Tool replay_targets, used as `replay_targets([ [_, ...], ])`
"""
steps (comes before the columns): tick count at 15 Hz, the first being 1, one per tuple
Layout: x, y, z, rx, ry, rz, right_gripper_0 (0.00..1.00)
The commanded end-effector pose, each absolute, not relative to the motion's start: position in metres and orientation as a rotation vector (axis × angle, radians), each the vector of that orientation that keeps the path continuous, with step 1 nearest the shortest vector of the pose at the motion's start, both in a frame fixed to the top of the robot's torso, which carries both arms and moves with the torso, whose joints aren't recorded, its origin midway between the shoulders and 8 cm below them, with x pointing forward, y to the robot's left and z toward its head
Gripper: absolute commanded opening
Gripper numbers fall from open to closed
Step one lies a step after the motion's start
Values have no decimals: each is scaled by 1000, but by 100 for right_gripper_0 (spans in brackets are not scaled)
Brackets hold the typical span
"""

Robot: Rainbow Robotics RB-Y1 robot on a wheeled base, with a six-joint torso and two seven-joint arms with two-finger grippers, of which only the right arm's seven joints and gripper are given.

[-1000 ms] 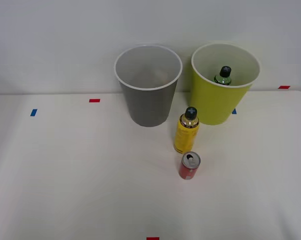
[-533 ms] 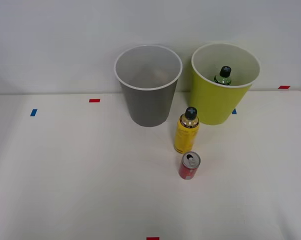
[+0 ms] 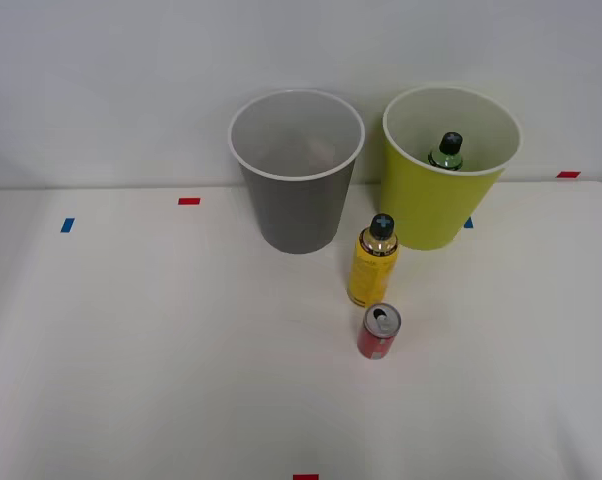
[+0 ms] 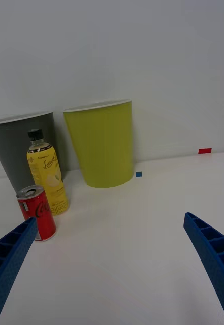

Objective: Put cans in the gray bin, plastic bottles in the light green bin

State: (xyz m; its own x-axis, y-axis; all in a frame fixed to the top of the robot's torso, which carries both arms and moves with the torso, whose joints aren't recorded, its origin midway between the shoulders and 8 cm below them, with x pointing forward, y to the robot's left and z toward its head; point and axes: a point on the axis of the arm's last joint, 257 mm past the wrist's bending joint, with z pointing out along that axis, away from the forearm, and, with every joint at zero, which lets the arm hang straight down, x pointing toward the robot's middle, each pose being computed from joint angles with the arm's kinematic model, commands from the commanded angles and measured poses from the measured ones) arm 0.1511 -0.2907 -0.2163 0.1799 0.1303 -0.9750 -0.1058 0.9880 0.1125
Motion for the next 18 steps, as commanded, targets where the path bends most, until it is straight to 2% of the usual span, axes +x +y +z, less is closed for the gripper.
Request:
replay_targets([
  [1, 151, -291, -216, 21, 1380, 167, 100],
  [18, 151, -291, -216, 21, 1380, 167, 100],
])
